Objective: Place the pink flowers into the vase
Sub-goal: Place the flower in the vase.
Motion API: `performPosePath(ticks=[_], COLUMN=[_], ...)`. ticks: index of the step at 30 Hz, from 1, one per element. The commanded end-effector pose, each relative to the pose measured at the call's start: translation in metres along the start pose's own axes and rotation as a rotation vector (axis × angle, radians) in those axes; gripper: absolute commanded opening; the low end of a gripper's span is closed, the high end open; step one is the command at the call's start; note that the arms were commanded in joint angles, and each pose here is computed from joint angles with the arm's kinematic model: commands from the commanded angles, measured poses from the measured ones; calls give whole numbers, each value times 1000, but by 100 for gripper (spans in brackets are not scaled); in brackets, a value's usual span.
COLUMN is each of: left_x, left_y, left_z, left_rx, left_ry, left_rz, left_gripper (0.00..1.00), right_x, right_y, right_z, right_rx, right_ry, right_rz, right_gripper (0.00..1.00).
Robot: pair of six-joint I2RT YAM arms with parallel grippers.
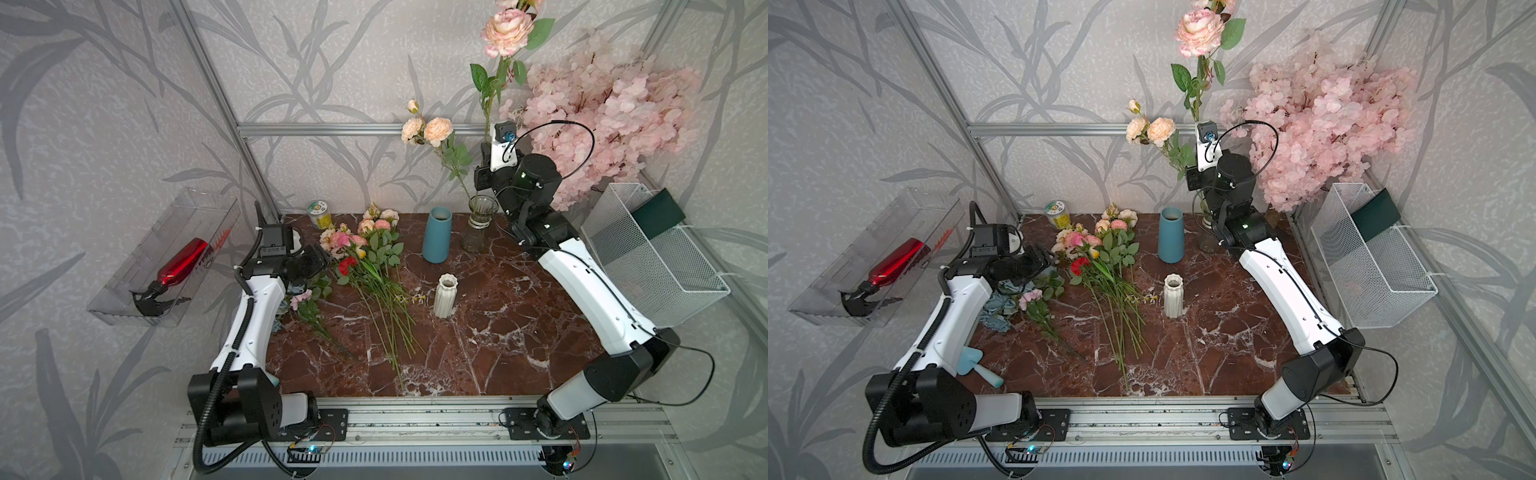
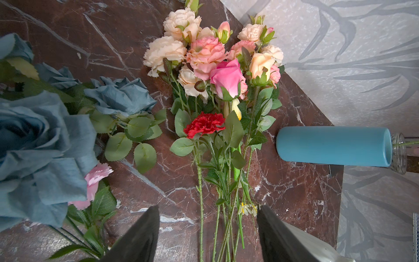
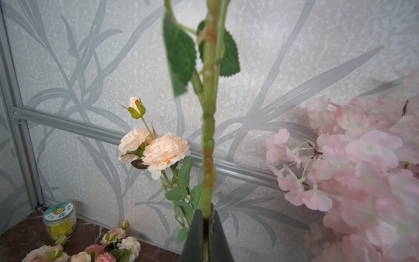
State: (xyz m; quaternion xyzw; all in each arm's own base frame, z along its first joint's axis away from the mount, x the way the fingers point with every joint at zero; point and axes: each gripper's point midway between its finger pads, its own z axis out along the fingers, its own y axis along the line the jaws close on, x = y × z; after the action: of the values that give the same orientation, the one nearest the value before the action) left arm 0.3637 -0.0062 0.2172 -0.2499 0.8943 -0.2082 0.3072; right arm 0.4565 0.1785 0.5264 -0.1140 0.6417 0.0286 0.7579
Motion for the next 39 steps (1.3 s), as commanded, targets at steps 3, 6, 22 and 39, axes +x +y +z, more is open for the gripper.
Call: performPosePath(ticks=[3, 6, 22, 39], left_x=[-1, 0, 7, 31], left_y=[-1, -1, 4, -2], left_z=[-4, -3, 4, 12], left_rx=[12, 15, -65, -215], left_ry=[-14, -9, 7, 32], left_rz=[5, 1, 55, 207], left_gripper=[69, 69, 67, 66], right_x=[-28, -30, -23, -21], right_y=[-8, -10, -46, -52], right_z=[-4, -7, -2, 24], right_rx=[16, 19, 91, 78], right_ry=[-82, -78, -39, -56], right_rz=[18, 10, -29, -23], right_gripper=[0, 0, 0, 0])
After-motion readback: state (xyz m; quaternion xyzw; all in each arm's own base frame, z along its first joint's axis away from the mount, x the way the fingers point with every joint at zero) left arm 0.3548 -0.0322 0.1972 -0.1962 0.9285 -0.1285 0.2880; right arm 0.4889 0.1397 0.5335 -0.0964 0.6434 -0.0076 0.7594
